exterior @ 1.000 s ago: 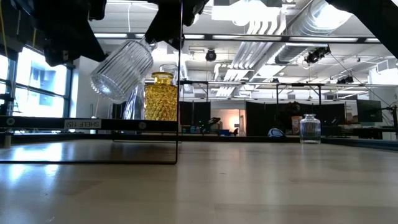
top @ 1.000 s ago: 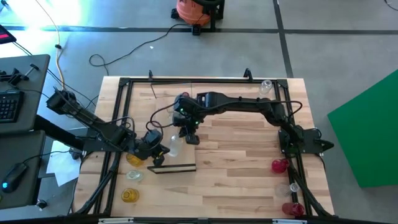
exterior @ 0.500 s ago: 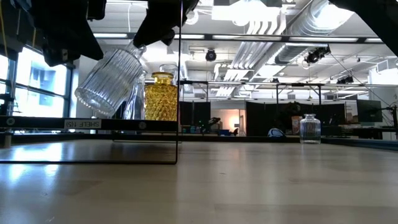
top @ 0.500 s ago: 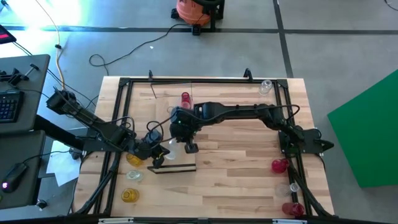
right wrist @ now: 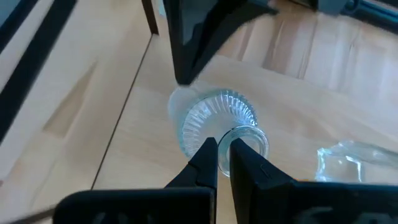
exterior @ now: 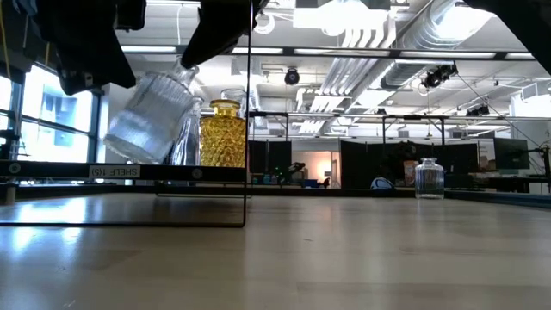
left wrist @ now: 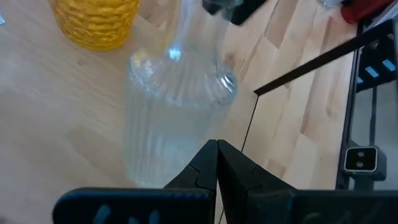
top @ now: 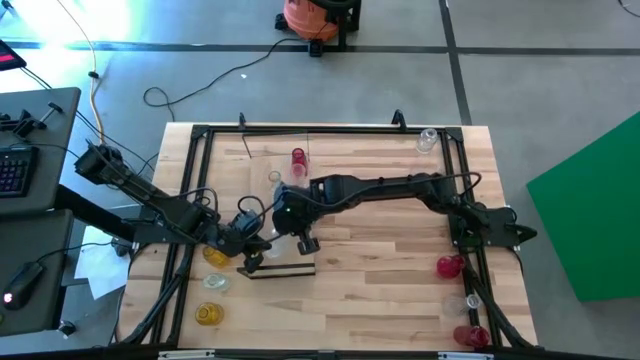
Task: Sort vases onto shelf
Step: Put the transparent vase on the shelf aligned with the other transparent vase
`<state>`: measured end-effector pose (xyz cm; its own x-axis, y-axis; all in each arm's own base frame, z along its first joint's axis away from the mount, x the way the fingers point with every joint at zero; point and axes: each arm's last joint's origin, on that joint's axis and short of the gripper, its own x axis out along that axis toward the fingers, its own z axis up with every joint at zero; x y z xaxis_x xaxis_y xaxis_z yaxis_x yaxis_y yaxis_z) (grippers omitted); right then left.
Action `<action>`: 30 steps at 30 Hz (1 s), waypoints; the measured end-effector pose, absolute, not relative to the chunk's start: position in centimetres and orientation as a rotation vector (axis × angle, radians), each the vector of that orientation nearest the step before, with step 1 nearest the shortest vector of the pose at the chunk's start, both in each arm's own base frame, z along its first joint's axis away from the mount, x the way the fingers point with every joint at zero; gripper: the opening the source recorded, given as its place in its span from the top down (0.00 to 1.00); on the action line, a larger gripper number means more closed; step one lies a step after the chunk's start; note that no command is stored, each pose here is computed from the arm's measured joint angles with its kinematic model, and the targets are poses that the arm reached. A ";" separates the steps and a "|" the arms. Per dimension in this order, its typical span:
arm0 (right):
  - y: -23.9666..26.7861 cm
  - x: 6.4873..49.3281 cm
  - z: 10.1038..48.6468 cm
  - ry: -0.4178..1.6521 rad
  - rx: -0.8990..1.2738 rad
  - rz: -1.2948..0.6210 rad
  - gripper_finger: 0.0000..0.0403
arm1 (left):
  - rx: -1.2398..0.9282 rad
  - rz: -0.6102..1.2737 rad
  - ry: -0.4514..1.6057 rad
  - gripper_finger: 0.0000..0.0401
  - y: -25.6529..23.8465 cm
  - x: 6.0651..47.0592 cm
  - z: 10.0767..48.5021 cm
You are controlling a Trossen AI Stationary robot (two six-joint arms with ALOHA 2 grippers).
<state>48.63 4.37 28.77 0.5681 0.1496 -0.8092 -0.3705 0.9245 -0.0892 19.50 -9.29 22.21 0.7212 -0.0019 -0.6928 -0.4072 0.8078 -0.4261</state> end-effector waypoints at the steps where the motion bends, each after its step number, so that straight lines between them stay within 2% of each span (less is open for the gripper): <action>1: 4.5 48.6 28.7 0.926 -0.267 0.302 1.00 | -0.600 0.236 0.742 1.00 -9.3 19.5 22.2; 15: 5.8 48.6 28.6 0.942 -0.253 0.244 1.00 | -0.611 0.189 0.841 1.00 -10.8 20.4 20.4; 23: 6.5 48.6 30.0 0.898 -0.249 0.245 1.00 | -0.587 0.167 0.819 1.00 -11.3 20.8 20.3; 30: 6.5 48.2 29.7 0.949 -0.229 0.250 1.00 | -0.537 0.171 0.816 1.00 -11.0 20.5 20.4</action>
